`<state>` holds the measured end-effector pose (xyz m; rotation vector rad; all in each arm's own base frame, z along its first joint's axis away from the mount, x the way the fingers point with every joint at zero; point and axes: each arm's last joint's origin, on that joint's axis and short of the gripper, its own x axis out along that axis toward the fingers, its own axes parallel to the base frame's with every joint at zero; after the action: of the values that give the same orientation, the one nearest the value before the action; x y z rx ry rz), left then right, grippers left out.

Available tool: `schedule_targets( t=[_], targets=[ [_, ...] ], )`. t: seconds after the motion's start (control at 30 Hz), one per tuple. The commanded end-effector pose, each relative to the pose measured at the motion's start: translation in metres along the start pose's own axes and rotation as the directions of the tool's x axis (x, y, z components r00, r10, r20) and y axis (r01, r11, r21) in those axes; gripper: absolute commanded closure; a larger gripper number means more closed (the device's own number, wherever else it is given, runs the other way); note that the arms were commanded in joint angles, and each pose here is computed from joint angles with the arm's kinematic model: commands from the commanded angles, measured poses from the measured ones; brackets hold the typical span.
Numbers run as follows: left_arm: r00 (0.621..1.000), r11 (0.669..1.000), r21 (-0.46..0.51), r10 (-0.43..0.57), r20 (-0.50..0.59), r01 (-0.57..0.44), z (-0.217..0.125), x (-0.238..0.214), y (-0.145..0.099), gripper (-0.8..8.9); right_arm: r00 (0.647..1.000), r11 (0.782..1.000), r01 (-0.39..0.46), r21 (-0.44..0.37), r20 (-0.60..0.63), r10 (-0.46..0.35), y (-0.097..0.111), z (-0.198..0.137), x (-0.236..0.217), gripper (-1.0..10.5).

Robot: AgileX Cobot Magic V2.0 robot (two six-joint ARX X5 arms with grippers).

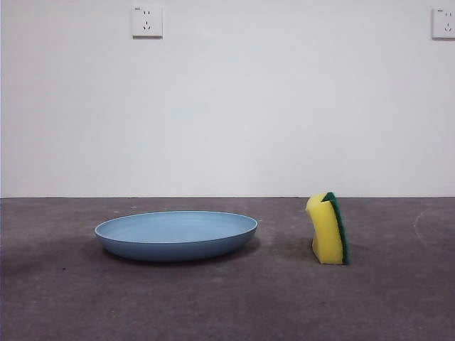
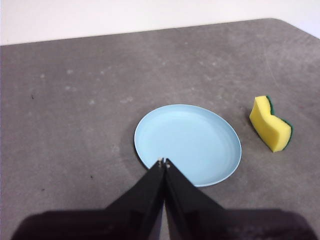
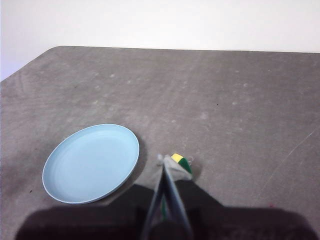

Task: Pick up the plate,pick up the cloth,clean the plate with the cloth

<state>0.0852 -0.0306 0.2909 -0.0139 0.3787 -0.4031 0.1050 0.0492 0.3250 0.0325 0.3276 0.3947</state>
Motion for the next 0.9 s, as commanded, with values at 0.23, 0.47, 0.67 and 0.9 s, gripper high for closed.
schedule_targets(
  t=[0.23, 0.47, 0.67, 0.9],
  targets=[
    [0.996, 0.999, 0.007, 0.047, 0.073, -0.048, -0.009, -0.004, 0.005, 8.15, 1.000, 1.000, 0.002, 0.009, 0.003, -0.002, 0.000, -0.001, 0.000, 9.5],
    [0.926, 0.984, 0.050, 0.142, 0.351, -0.170, -0.044, 0.006, 0.017, 8.15, 1.000, 1.000, 0.002, 0.009, 0.004, -0.002, 0.000, -0.001, 0.000, 9.5],
    [0.900, 0.969, 0.019, 0.221, 0.376, -0.246, -0.082, 0.021, 0.028, 8.15, 1.000, 1.000, 0.002, 0.009, 0.003, -0.002, 0.000, -0.001, 0.000, 9.5],
    [0.916, 0.962, -0.019, 0.265, 0.301, -0.272, -0.107, 0.037, 0.037, 8.15, 1.000, 1.000, 0.002, 0.009, 0.003, -0.002, 0.000, -0.001, 0.000, 9.5]
  ],
)
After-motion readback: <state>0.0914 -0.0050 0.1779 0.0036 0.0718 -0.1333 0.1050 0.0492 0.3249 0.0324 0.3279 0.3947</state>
